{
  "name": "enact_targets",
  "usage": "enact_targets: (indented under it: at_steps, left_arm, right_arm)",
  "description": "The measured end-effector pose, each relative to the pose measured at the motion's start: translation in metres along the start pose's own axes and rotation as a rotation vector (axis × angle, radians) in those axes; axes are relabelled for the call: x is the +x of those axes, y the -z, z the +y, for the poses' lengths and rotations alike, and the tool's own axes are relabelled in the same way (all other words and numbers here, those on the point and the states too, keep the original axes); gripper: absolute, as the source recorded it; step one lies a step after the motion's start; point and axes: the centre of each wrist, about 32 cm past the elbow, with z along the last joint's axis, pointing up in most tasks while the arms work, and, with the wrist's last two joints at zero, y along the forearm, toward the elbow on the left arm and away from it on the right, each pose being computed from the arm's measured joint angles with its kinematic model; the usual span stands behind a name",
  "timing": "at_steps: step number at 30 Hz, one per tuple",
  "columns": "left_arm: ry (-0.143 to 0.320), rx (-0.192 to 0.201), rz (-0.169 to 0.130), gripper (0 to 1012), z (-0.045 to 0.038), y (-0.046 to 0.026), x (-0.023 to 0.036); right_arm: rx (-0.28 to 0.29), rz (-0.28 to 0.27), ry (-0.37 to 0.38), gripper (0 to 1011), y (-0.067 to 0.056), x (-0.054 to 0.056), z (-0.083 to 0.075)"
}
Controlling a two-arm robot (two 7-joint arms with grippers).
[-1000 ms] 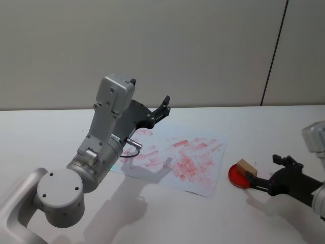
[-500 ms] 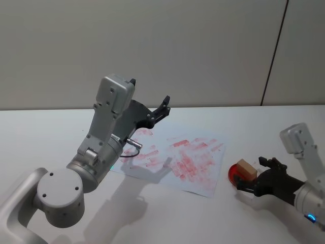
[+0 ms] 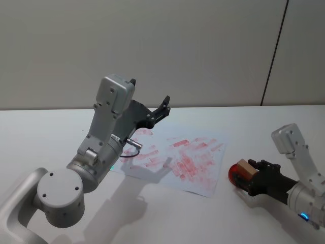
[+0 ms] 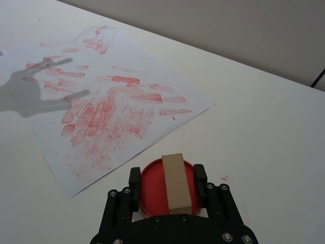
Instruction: Use the one hand to pick up the stamp and affix it onto the A4 paper.
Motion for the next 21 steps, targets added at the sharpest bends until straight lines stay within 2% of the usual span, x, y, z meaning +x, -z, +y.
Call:
enact_targets:
  at_steps: [1,3,4,6,10,11,14,21]
  left_arm:
    - [0.0,0.0,0.0,1001,0.0,0.0,0.0]
    - [0.0,0.0,0.0,1002,0.0,0.0,0.0]
    - [0.0,0.0,0.0,1001,0.0,0.0,0.0]
    - [0.0,0.0,0.0,1002,0.0,0.0,0.0]
    - [0.0,0.0,0.0,1001,0.0,0.0,0.0]
    - [0.0,0.0,0.0,1001,0.0,0.0,0.0]
    - [0.0,0.0,0.0,1001,0.0,0.0,0.0]
    - [0.0,0.0,0.0,1001,0.0,0.0,0.0]
  right_arm:
    - [0.0,0.0,0.0,644,0.0,0.0,0.0002]
    - [0.0,-0.001,0.0,541,-0.0001,-0.0002,0.0011]
    - [0.0,-0.001,-0.001,541,0.0,-0.0003,0.0013]
    - [-0.001,-0.002,-0.001,445,0.0,-0.0004,0.0017]
    - [-0.001,-0.003,-0.001,359,-0.0001,-0.0007,0.0026]
    - [-0.002,-0.003,-0.001,304,0.0,-0.0007,0.0029]
    - [-0.002,-0.004,-0.002,229,-0.0001,-0.0008,0.0033]
    - [0.005,-0.007,-0.002,217,-0.0007,-0.0007,0.0036]
